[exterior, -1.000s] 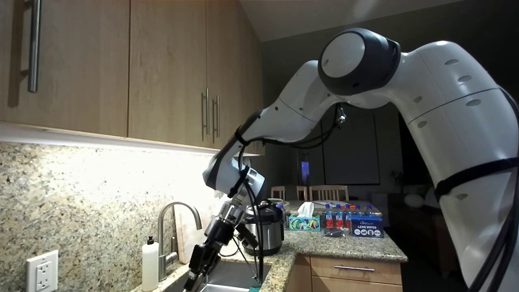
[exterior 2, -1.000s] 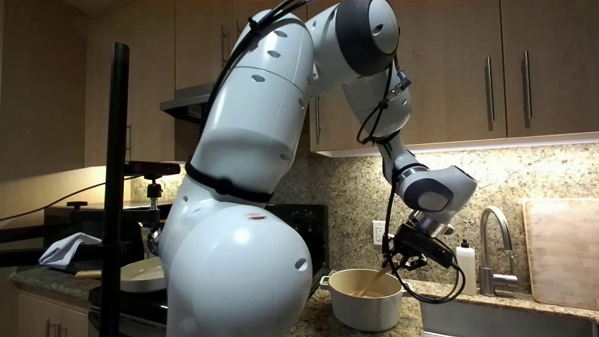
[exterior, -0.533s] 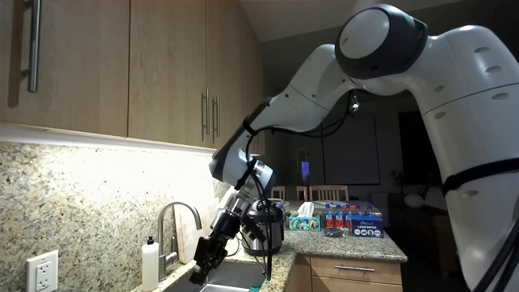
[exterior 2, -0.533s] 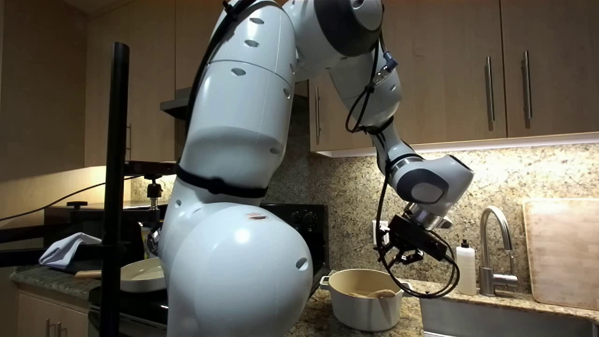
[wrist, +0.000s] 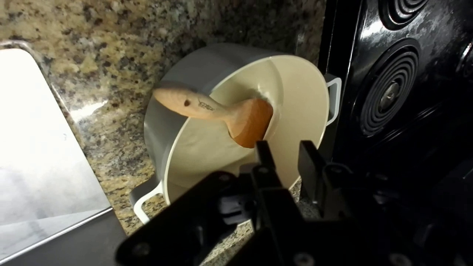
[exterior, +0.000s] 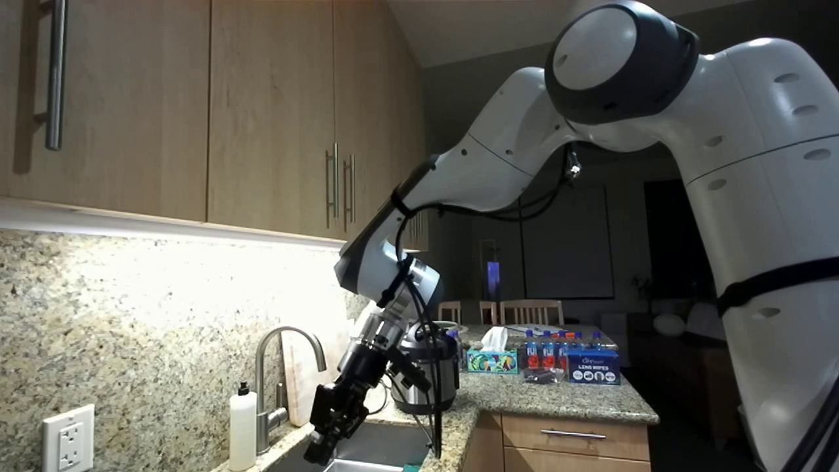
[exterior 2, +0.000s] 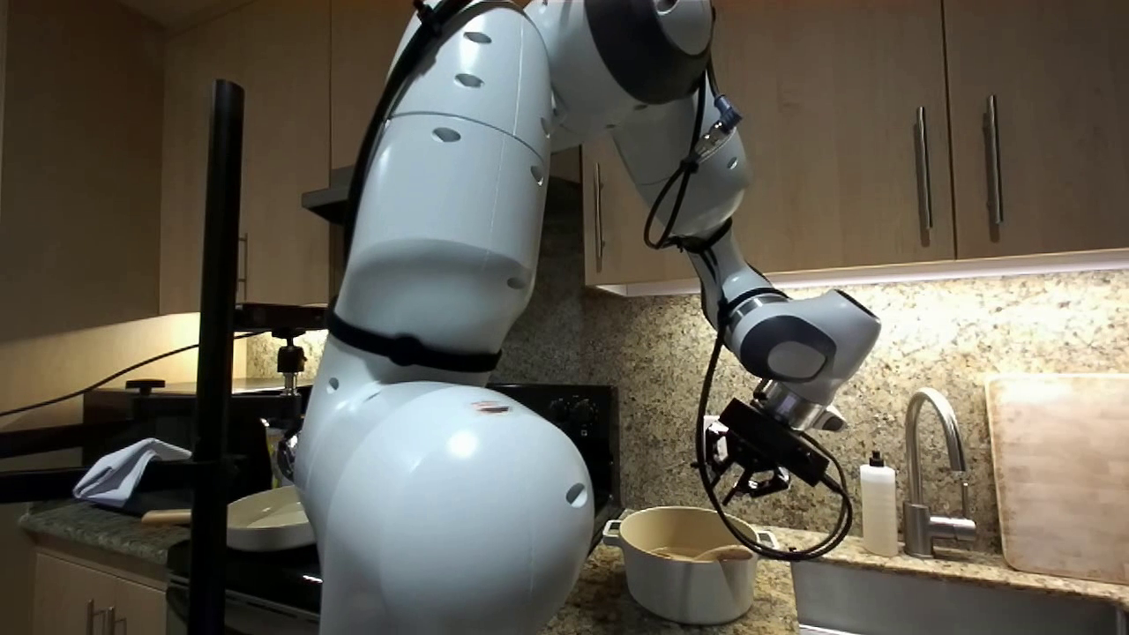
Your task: Pick up the cooking stick and stir in the pot
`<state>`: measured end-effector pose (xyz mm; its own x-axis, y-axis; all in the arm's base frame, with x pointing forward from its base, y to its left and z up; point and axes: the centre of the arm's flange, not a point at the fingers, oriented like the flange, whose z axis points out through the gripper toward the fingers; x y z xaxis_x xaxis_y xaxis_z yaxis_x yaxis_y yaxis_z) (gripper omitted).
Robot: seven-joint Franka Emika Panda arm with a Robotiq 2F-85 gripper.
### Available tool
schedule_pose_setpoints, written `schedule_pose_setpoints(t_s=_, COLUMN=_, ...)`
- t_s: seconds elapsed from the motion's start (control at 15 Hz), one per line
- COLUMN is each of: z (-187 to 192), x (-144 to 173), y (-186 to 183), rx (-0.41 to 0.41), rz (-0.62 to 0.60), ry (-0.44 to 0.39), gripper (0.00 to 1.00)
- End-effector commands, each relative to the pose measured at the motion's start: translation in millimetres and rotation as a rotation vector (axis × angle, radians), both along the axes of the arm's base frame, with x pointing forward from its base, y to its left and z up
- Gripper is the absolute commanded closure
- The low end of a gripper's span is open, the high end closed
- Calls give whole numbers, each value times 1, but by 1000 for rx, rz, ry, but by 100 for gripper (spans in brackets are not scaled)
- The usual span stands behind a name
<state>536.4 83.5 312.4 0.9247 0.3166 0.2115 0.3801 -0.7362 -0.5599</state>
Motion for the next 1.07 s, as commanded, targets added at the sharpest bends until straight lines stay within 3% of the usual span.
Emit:
schedule_pose_setpoints(t_s=0.0, z=-13, x=-15, y=-18, rx=6, rz=-70, ry=42, gripper=43)
schedule_pose_setpoints(t_s=0.47, z=-58, x=-30, y=-52, rx=97, rz=-173, ry=114, gripper=1)
schedule_pose_setpoints(t_s=1.0, z=-97, x=-18, y=-59, rx=208, rz=-170, ry=130, gripper=0)
